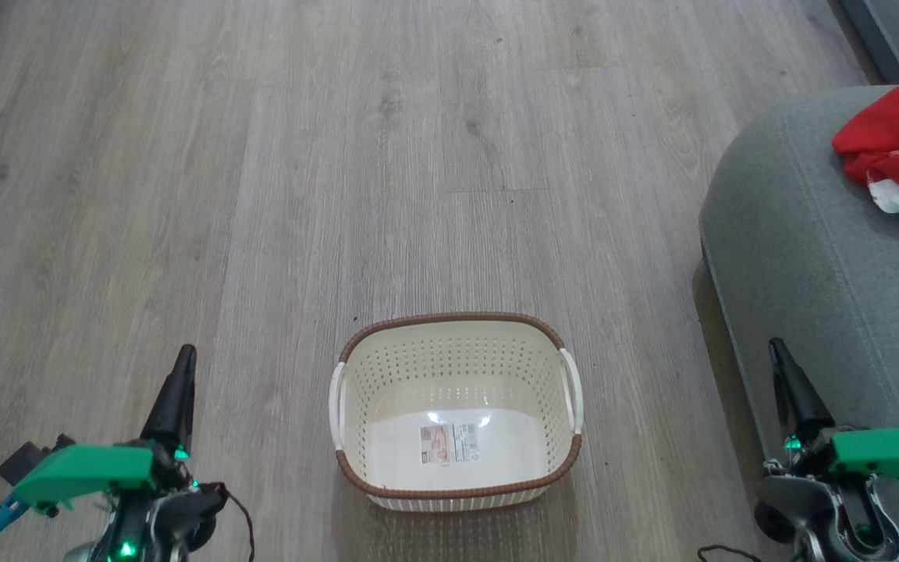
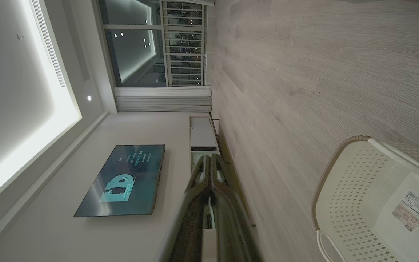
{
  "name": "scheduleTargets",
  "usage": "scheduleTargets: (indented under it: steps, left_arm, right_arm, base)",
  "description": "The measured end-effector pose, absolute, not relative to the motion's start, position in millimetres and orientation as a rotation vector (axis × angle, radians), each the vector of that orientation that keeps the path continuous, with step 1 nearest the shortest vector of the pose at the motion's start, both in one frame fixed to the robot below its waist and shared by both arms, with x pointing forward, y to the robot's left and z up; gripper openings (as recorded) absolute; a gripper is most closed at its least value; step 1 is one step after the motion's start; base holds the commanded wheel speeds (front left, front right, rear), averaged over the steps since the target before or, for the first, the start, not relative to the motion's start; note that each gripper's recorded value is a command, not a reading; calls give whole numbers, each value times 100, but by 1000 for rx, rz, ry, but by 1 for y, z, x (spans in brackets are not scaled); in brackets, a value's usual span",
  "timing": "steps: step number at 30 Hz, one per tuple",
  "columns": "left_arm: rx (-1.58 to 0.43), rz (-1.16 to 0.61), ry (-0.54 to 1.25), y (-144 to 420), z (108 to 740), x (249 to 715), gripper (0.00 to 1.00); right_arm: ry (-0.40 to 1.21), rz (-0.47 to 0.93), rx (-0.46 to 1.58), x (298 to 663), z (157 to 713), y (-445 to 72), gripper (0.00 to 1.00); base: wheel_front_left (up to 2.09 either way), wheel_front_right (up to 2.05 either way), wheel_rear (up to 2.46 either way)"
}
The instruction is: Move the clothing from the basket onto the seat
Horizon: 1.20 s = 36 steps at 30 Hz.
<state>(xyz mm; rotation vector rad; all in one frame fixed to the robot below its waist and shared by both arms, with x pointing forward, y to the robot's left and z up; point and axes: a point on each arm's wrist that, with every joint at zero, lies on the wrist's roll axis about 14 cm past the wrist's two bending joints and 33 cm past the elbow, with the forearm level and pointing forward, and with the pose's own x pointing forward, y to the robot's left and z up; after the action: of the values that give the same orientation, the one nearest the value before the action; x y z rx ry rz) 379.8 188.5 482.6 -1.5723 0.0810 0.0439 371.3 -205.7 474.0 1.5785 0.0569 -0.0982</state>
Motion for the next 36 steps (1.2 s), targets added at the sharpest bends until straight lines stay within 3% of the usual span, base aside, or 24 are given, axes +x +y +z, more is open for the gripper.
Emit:
scheduleTargets:
  steps: [36]
  left_arm:
    - [-1572, 44, 81, 189, 483, 380, 0]
  right_arm:
    - [57, -98, 1578, 371, 474, -206, 0]
  base:
    - [0, 0, 0]
